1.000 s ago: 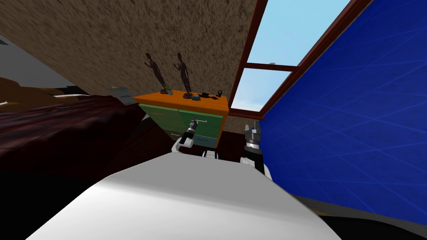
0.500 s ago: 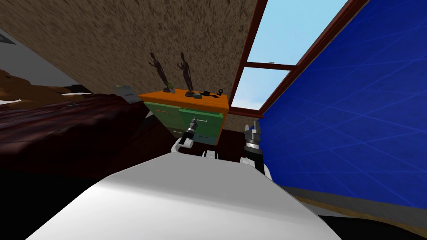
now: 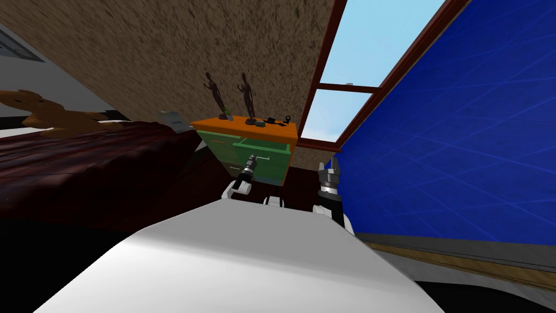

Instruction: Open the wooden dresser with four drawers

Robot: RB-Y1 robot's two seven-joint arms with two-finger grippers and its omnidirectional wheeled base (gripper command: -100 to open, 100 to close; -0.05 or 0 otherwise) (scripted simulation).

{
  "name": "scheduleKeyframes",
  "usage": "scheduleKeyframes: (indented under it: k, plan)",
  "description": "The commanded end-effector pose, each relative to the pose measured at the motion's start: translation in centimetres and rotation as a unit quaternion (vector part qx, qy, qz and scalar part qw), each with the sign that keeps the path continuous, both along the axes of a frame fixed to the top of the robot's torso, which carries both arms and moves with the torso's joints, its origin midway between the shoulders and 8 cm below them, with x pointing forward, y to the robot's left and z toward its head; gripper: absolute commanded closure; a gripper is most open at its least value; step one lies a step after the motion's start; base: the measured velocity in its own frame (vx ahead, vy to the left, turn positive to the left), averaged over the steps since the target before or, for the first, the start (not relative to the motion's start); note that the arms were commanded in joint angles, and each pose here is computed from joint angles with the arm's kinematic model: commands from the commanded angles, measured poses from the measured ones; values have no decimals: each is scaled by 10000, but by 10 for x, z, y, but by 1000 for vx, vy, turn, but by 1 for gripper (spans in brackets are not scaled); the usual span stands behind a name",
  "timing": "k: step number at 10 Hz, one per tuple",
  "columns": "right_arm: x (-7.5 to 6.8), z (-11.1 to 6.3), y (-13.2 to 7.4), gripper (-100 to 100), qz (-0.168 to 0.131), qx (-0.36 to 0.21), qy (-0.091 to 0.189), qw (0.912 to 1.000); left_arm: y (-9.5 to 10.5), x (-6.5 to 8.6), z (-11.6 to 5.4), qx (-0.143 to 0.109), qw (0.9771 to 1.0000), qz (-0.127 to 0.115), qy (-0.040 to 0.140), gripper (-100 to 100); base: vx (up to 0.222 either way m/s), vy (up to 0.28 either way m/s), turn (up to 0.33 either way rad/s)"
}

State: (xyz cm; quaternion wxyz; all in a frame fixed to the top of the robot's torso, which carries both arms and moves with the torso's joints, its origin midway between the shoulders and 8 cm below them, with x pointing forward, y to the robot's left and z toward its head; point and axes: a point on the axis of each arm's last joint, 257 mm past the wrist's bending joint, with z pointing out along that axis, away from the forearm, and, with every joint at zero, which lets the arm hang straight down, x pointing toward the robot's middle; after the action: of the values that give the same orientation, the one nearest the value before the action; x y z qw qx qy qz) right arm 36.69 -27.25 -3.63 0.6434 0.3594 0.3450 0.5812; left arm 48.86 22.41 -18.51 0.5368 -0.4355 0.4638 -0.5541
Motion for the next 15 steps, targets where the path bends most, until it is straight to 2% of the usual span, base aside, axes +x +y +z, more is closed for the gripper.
scheduleKeyframes:
  k: [1, 2, 3, 11, 12, 13, 15]
  plan:
    - [0, 0, 0, 0, 0, 0, 0, 10000, -2, -4, 7, 7, 10000, -35, -70, 100, -231, 32, 16]
    - [0, 0, 0, 0, 0, 0, -1, 10000, -2, -3, 2, -1, 10000, -28, -10, 100, -109, 14, -11]
    - [0, 0, 0, 0, 0, 0, 1, 10000, -2, -2, 9, -7, 10000, -36, 35, -100, -26, -2, 5]
    - [0, 0, 0, 0, -1, 0, 1, 10000, -3, 1, 52, -15, 10000, -67, 35, -100, -1, -2, 4]
    - [0, 0, 0, 0, -1, 0, 2, 10000, -3, 1, 45, -17, 10000, -61, 67, -100, 0, 0, 0]
    - [0, 0, 0, 0, -1, 0, 2, 10000, -3, 1, 45, -20, 9999, -61, 86, 0, 0, 0, 0]
    - [0, 0, 0, 0, -1, 0, 1, 10000, -3, 1, 44, -22, 9999, -59, 100, 0, 0, 0, 0]
